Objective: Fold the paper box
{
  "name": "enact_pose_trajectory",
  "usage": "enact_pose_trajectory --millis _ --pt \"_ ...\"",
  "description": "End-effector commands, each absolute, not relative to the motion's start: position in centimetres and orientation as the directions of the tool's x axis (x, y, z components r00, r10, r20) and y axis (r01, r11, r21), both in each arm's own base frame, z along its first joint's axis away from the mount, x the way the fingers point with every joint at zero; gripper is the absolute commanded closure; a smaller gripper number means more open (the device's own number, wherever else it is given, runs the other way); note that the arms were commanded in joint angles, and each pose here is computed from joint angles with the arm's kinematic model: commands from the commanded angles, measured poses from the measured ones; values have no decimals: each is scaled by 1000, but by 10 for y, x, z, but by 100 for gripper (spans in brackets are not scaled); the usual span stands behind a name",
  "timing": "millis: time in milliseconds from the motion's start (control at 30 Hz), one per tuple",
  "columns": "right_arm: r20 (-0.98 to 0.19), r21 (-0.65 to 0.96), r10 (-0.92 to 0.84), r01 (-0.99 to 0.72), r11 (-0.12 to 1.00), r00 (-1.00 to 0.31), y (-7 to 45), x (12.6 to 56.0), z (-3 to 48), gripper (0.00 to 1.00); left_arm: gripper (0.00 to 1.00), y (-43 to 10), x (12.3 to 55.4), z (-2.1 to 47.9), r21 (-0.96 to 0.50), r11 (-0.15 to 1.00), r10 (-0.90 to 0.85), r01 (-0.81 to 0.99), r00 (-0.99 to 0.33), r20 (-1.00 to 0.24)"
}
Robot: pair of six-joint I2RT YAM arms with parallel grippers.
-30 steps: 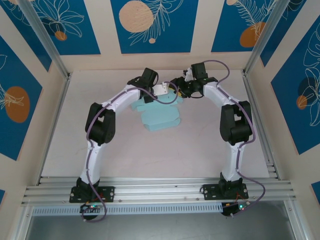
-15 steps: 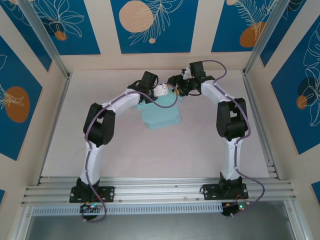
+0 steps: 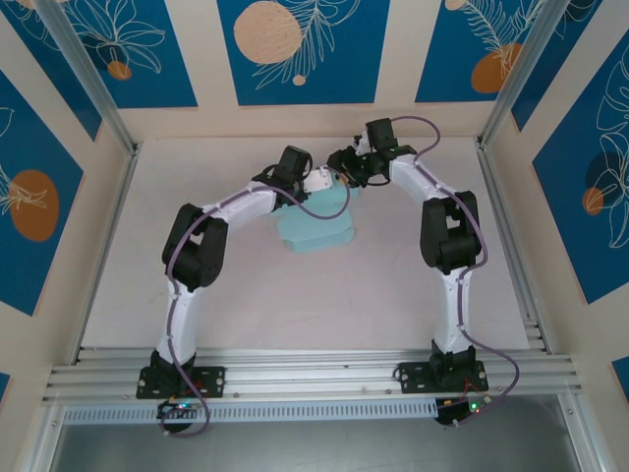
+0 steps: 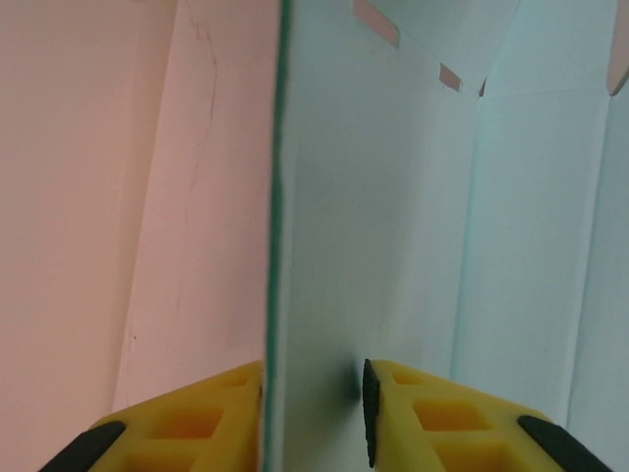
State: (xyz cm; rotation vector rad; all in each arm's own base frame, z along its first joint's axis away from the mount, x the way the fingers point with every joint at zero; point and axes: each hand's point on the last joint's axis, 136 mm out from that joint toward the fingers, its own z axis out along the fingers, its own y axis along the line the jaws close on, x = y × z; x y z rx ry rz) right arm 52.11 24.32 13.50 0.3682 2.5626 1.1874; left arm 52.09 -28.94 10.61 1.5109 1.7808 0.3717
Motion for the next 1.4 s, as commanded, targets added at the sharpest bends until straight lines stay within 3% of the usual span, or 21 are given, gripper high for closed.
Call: enact_pose_trajectory --millis 0,167,500,700,900,1100,1367 --pt "-130 744 337 133 654 -933 244 519 120 60 67 -301 506 125 636 245 915 732 43 -402" --pt "-116 745 331 139 653 -936 246 519 112 69 56 -300 499 128 583 250 903 773 31 -428" --pt "-128 744 313 118 658 -941 246 515 108 71 26 -311 461 161 357 255 816 899 -2 -578" --pt "-136 751 300 99 652 -944 248 513 106 72 22 -310 459 184 280 313 767 907 -68 -638" --pt "-149 752 297 87 654 -943 247 511 106 72 22 -300 472 186 237 410 774 881 -198 -601" --pt "-163 755 285 66 653 -945 248 509 104 72 25 -297 473 172 167 425 790 890 -274 -548" --pt "-175 755 277 52 654 -945 247 505 104 72 24 -302 467 153 112 380 810 918 -271 -520"
